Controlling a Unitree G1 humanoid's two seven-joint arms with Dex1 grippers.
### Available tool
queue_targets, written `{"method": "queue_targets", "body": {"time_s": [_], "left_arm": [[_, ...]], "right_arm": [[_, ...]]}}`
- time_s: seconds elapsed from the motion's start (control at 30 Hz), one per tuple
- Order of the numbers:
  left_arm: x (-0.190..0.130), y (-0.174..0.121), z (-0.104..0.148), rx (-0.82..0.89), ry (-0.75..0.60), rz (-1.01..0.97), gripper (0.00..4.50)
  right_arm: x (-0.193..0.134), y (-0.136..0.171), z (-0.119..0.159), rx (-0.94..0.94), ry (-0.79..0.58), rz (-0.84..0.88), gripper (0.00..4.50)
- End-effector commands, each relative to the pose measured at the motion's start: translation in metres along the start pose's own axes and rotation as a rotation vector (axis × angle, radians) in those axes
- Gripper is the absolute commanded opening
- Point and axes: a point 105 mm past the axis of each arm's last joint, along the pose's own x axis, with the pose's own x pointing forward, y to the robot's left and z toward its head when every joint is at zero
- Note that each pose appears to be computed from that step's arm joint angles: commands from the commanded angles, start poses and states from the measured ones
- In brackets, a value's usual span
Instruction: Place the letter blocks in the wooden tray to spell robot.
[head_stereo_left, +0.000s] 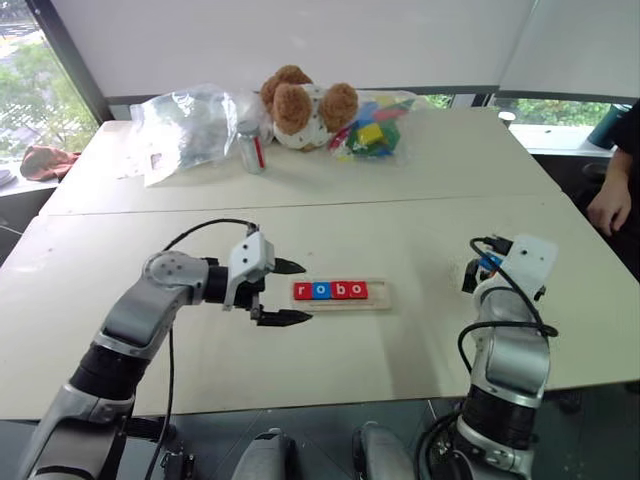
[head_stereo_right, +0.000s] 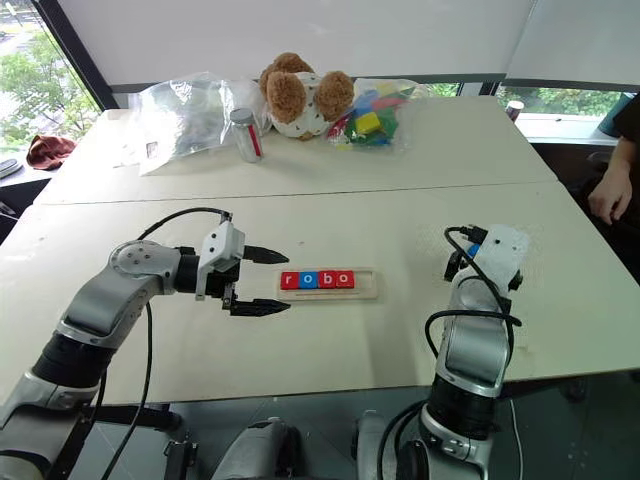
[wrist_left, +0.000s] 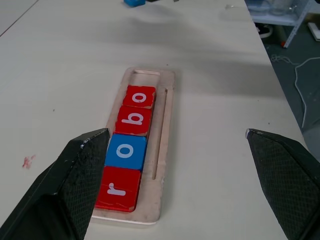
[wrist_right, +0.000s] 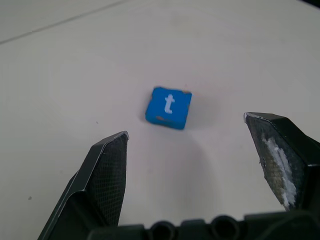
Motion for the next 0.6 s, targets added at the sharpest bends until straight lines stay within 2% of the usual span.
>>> {"method": "queue_targets", "body": {"time_s": [0.03, 0.27, 0.33, 0.4, 0.47, 0.5, 0.6], "left_arm": [[0.0, 0.002, 0.008, 0.048, -0.01, 0.014, 4.5], [-0.005, 0.002, 0.005, 0.04, -0.002, 0.045, 4.5], [-0.005, 0.002, 0.005, 0.041, -0.001, 0.05, 4.5], [-0.006, 0.001, 0.005, 0.04, 0.001, 0.052, 4.5], [-0.007, 0.001, 0.004, 0.039, 0.004, 0.054, 4.5], [-0.008, 0.0, 0.004, 0.039, 0.005, 0.054, 4.5], [-0.009, 0.0, 0.004, 0.038, 0.01, 0.055, 4.5]], "right_arm": [[0.008, 0.008, 0.001, 0.035, -0.011, 0.02, 3.98], [0.043, 0.012, -0.011, 0.0, 0.013, 0.034, 3.98], [0.05, 0.014, -0.013, 0.012, 0.02, 0.035, 3.47], [0.053, 0.015, -0.014, 0.029, 0.019, 0.027, 2.72], [0.054, 0.015, -0.013, 0.029, 0.01, 0.022, 1.54], [0.053, 0.015, -0.015, 0.033, 0.015, 0.02, 1.14], [0.05, 0.015, -0.016, 0.029, 0.019, 0.019, 1.12]]}}
